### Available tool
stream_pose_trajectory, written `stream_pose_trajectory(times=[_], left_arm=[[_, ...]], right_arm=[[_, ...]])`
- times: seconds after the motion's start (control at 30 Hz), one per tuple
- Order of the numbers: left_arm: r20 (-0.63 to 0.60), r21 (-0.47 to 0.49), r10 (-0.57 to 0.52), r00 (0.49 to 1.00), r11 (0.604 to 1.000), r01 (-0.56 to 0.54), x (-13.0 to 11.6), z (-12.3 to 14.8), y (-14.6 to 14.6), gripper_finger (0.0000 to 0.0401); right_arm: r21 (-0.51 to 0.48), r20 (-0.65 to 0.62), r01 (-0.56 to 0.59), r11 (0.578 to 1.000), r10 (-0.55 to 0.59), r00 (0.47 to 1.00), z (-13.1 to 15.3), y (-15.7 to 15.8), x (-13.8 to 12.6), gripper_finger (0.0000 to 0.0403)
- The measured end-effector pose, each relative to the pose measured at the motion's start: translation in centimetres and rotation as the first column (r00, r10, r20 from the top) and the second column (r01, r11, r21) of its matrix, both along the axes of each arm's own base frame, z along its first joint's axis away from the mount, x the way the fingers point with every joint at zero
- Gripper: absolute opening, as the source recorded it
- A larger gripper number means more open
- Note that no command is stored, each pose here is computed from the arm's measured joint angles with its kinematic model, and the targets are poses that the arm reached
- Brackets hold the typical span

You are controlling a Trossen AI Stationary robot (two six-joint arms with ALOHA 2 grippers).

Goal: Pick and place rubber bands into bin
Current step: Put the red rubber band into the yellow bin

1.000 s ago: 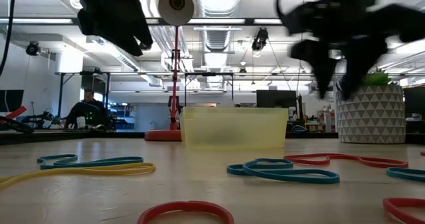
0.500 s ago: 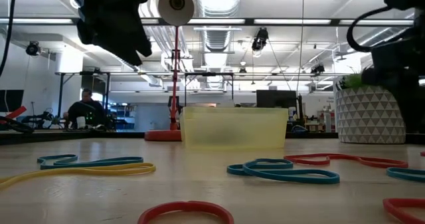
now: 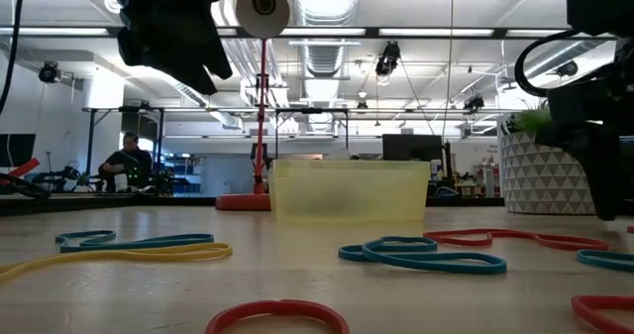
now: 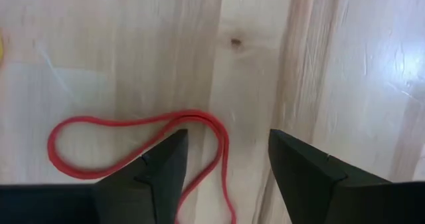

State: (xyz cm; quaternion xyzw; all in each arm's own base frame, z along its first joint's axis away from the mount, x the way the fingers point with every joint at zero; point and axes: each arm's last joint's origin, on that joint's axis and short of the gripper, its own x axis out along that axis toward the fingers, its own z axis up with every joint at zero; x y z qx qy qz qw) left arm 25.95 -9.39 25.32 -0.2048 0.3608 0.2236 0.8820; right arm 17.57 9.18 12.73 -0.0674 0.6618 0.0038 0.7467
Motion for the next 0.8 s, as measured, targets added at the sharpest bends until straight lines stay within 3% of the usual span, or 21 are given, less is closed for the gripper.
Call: stream_pose_trajectory(times=[0.13,0.53,0.8], left_arm=[[0.000,0.001,-0.001,1.000,1.000,0.001,0.0,0.0,0.0,0.0212],[-0.006,0.017,-0.017,1.000,1.000,0.018,0.0,0.0,0.1,0.0212],[-0.014,0.036,-0.038,0.999,0.999,0.038,0.0,0.0,0.1,0.0212]], right_arm=[[0.014,-0.007,0.000,1.000,0.000,1.000,-0.2,0.0,-0.1,0.0173],[0.088,-0.030,0.004,0.996,-0.001,1.000,-0.6,0.0,-0.3,0.0039],[0.174,-0.065,0.192,0.966,-0.184,0.981,0.2,-0.4,0.8,0.0009]])
